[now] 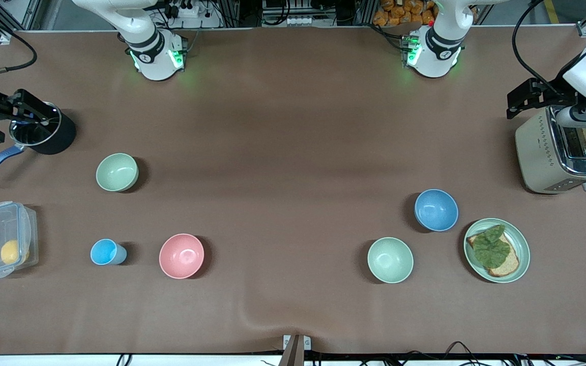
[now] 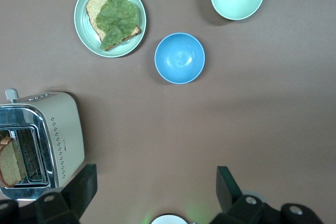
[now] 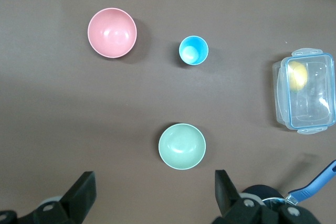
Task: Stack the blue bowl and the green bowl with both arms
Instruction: 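Reach the right gripper to the green bowl while the left gripper reaches the blue bowl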
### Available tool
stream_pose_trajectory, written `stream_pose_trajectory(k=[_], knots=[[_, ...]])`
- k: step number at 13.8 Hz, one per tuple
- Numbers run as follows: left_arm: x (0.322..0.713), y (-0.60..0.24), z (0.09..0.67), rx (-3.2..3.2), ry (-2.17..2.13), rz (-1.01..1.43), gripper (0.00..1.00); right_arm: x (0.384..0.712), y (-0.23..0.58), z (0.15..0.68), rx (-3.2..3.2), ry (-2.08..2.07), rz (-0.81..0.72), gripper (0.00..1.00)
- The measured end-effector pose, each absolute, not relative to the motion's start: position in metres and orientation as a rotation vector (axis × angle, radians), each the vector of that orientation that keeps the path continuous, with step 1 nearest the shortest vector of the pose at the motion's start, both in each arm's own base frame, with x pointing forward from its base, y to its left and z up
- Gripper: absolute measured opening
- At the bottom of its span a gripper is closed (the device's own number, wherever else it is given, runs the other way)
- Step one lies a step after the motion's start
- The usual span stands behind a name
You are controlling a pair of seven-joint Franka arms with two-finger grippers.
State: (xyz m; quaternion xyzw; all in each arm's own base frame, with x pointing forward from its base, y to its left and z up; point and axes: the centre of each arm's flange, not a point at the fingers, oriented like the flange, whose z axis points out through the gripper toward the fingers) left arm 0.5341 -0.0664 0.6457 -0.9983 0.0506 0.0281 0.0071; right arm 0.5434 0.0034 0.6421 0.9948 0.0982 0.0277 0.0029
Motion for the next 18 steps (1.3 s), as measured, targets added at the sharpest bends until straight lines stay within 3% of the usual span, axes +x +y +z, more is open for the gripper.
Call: stream_pose_trajectory(k=[9, 14, 18], knots=[[0.559, -0.050, 0.598, -3.121, 0.071, 0.228, 1.00, 0.559, -0.068, 0.559, 3.149, 0.147, -0.227, 1.00], [0.613, -0.018, 0.479, -3.125, -0.010, 0.397, 1.00, 0.555, -0.110, 0.501, 3.162, 0.164, -0.248, 1.00], [0.637, 0.008, 0.375, -3.149, -0.083, 0.336, 1.00, 0.538, -0.148, 0.438, 3.218, 0.155, -0.223, 1.00]])
